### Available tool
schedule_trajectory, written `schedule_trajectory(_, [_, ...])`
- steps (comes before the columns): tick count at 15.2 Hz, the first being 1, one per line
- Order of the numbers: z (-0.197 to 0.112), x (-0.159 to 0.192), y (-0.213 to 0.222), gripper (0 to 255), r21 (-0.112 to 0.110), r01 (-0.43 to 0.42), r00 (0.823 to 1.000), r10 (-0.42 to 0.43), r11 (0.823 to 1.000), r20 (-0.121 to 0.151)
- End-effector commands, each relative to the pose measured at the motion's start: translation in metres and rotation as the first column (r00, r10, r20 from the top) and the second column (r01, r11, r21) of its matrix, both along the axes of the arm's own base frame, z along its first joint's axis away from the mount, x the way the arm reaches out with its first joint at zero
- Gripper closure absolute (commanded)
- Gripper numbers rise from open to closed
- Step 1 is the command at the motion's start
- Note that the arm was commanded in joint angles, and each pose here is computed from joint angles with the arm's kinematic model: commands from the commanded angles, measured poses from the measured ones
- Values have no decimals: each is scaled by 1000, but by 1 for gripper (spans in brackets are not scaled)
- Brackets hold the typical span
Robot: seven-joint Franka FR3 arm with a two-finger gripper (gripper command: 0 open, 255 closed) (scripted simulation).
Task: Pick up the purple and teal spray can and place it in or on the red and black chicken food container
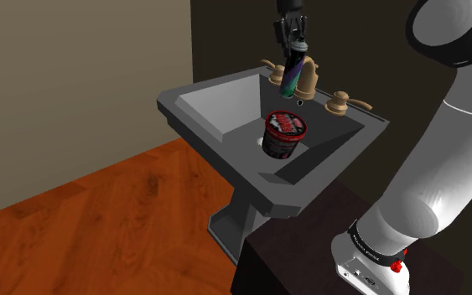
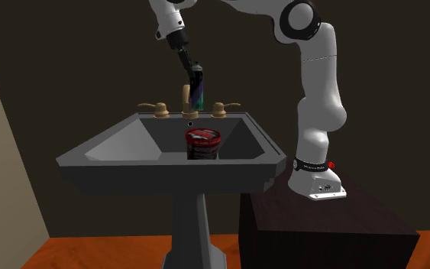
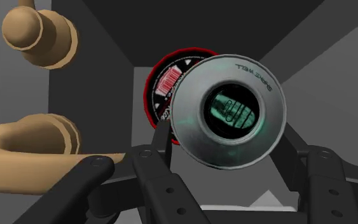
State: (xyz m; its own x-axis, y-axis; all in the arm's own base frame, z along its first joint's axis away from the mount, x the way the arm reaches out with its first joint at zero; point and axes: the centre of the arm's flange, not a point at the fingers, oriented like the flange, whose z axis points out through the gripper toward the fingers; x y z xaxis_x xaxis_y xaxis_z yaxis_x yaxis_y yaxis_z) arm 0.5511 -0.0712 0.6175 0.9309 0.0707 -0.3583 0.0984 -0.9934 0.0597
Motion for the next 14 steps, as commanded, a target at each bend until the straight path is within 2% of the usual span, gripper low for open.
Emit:
schedule_trajectory(1, [8, -11, -23, 255, 0, -1, 1000, 1, 1000, -1])
schedule_trajectory(2, [14, -17, -36, 255, 0, -1, 1000, 1, 1000, -1])
schedule_trajectory(14, [-50, -17, -36, 255, 0, -1, 1000, 1, 1000, -1])
